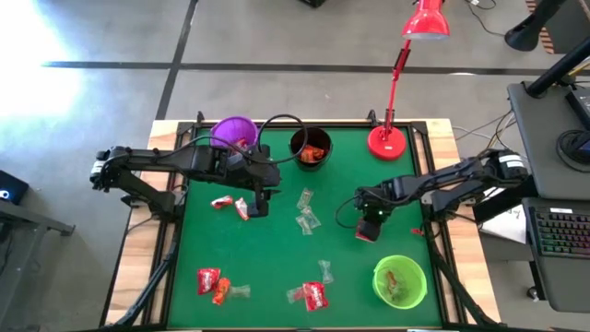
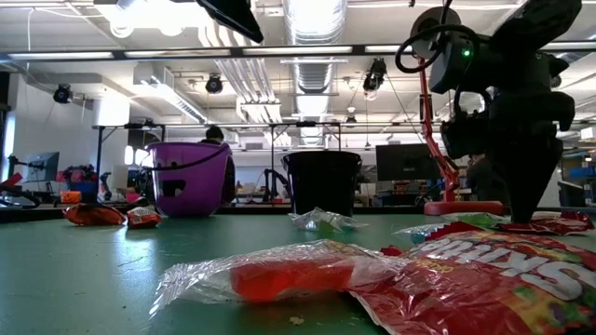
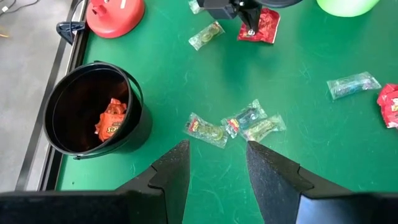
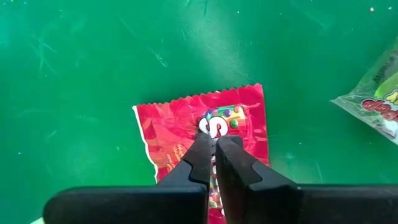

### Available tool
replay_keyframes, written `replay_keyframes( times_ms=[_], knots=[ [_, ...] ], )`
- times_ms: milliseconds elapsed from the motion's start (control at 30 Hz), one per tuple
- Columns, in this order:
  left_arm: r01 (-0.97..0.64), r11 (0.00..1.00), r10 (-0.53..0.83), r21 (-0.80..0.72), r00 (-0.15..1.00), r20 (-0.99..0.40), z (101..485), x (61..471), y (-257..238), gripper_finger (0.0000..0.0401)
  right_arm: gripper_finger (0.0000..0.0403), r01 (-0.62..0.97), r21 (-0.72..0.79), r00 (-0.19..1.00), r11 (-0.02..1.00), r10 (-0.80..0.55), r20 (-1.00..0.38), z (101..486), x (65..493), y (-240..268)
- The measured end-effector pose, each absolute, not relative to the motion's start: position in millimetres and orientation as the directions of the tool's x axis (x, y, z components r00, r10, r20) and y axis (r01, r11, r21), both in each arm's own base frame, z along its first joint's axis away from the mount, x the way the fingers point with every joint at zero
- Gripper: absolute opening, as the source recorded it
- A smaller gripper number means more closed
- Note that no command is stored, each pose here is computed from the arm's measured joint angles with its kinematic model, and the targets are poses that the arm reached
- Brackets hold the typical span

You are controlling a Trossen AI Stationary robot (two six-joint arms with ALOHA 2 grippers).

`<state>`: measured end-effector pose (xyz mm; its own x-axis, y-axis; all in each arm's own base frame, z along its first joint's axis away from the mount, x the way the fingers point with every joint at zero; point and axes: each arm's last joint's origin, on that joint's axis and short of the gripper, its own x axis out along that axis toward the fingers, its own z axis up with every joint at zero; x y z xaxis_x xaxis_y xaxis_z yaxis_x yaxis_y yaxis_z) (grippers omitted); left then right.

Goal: Sort candy
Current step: Put the red candy into the purple bucket

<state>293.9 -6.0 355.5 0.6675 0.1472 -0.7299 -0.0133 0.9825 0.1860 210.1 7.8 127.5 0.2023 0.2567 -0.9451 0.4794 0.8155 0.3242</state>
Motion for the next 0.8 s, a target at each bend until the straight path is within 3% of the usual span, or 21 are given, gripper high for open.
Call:
replay_keyframes(
  times_ms=[500, 800],
  knots=[
    [-0.011, 0.982, 0.148, 0.187, 0.655, -0.741, 354.4, 292.7, -5.9, 0.0141, 0.001, 0.454, 0.363, 0.272, 0.814, 0.261, -0.926, 151.7, 207.4, 7.9],
    [-0.011, 0.982, 0.148, 0.187, 0.655, -0.741, 354.4, 292.7, -5.9, 0.0141, 0.0073, 0.526, 0.383, 0.216, 0.759, 0.317, -0.924, 151.3, 202.2, 9.5]
  ],
)
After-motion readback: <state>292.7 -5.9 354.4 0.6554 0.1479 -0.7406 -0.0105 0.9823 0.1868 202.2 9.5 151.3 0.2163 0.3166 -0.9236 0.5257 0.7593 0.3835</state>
